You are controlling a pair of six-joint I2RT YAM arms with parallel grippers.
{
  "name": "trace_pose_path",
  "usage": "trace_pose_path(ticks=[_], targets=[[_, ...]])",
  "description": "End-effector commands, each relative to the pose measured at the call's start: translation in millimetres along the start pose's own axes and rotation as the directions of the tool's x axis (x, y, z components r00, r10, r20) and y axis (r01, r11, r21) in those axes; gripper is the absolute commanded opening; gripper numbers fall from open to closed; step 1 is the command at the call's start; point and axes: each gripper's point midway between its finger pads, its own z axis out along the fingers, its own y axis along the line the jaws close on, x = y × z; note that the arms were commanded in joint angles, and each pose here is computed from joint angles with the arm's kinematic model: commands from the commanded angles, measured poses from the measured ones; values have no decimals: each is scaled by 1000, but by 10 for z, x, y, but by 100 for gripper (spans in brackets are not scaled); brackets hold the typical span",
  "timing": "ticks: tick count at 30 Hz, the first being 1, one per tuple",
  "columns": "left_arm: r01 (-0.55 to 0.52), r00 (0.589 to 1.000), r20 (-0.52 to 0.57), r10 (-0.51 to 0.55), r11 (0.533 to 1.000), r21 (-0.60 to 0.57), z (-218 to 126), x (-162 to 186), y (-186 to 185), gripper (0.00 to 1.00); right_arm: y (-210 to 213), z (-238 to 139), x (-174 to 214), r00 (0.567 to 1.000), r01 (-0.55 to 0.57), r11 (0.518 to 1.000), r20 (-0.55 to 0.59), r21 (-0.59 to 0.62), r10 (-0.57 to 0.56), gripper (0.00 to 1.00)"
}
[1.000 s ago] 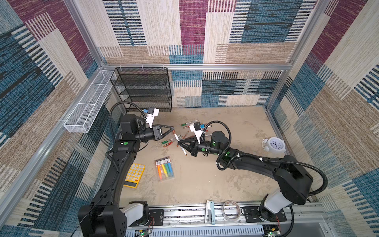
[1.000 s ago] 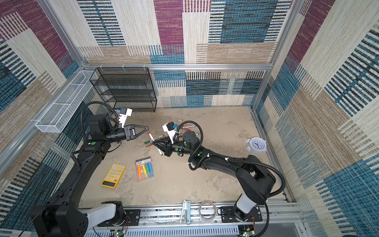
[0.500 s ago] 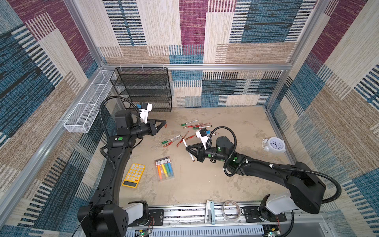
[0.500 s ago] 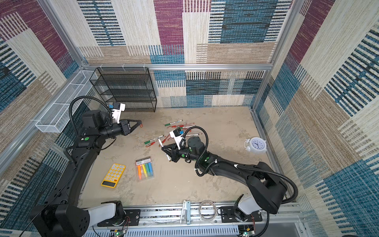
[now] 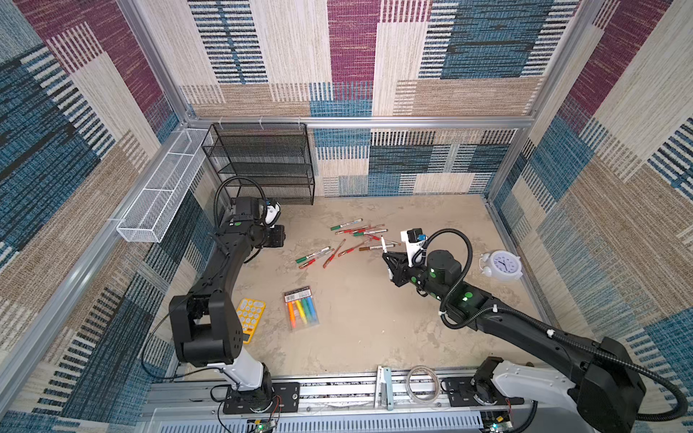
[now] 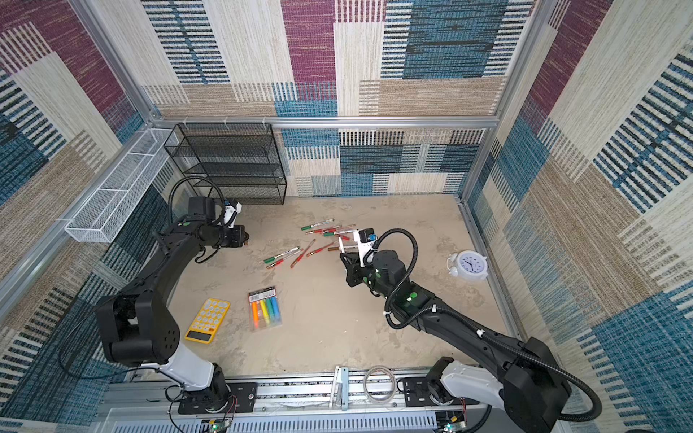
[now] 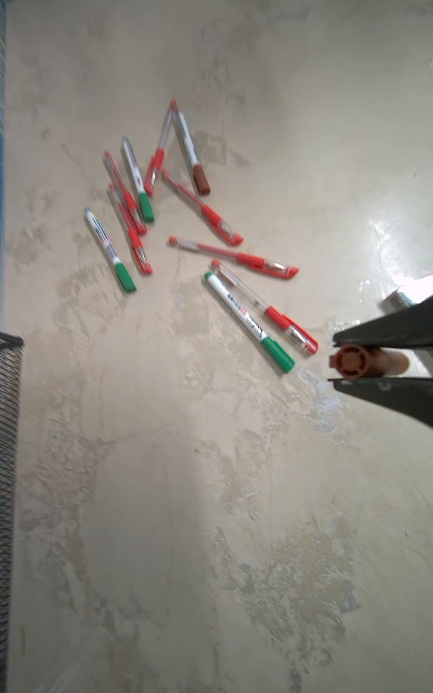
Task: Open the pen caps
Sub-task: 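Pull the grippers apart to remove the brown cap, then lower the brown cap onto the table and open the left gripper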
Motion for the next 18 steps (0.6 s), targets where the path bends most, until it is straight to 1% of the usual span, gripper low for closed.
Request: trace_pose_path(ticks=[1,3,5,9,13,18], targets=[[-8,992,-124,-4,996,-94,204,130,283,0,-219,-123,75,1000,23,995,-9,98,-22,0],[7,982,-186,-28,994,-109,385,169,393,0,-280,-192,83,1000,20,992,-10,122,-19,0],[-3,968,-248,-25,994,-112,549,214,470,0,-305,-259,86,1000,20,991,-7,132,-19,0],[5,944,-328,-43,993,-114,809,289,568,0,-353,-351,111,1000,12,990,4,143,-13,0],[-15,921,-387,-40,990,-140,1004,365,679,0,-375,-400,150,1000,-6,989,-5,149,6,0],[-10,902,-428,-60,987,-159,1176,448,764,0,-415,-420,171,1000,-16,986,-12,168,18,0]])
